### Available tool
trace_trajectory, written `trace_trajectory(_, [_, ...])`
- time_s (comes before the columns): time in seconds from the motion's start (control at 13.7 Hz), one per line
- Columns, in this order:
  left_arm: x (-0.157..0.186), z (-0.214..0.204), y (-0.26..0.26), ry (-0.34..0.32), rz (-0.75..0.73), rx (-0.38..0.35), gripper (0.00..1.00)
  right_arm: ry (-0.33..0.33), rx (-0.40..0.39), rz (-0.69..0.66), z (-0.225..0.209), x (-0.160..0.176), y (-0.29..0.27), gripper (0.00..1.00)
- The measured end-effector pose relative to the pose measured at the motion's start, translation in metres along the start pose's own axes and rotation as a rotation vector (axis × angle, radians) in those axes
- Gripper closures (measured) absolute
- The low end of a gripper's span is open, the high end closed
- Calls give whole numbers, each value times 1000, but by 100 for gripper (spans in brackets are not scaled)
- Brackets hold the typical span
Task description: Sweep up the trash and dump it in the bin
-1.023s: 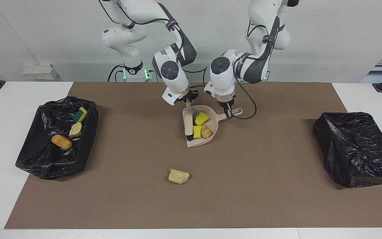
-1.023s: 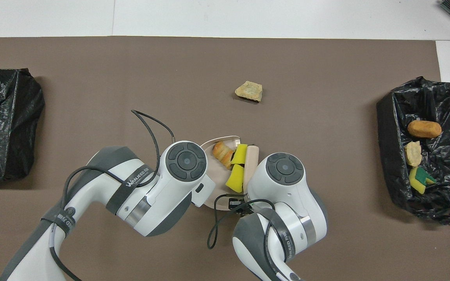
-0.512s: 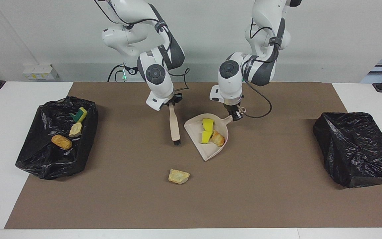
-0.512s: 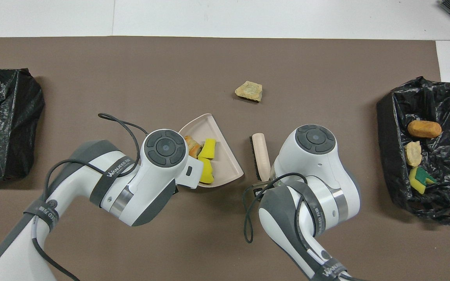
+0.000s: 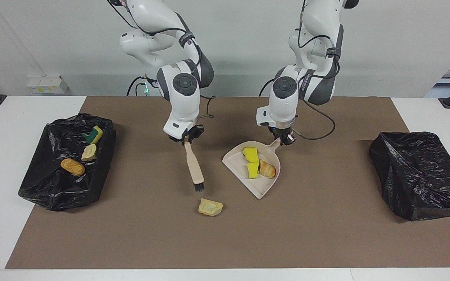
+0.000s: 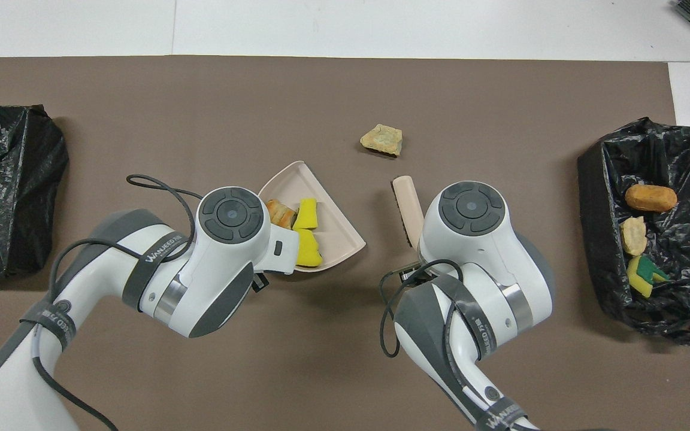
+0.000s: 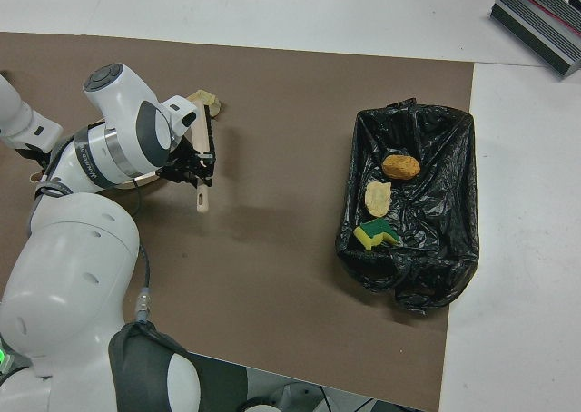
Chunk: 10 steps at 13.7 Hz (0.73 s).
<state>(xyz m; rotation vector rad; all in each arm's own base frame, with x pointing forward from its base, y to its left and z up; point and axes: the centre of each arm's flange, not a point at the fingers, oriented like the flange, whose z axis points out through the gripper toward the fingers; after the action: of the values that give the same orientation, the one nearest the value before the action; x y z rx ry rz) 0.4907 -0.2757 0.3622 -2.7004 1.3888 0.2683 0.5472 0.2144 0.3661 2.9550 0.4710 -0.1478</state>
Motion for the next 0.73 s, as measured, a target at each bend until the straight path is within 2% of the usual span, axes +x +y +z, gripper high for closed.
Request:
trace_trajectory(0.29, [2, -2, -2, 3, -7, -1, 68, 45, -124, -53, 12, 52, 12, 74])
trace_trajectory(0.51, [3, -1, -2, -2, -7, -4, 68, 65, -144, -60, 22, 85, 12, 74])
trace_trajectory(0.73, [3, -2, 0, -12, -7, -7, 68, 66, -158, -75, 34, 105, 7, 74])
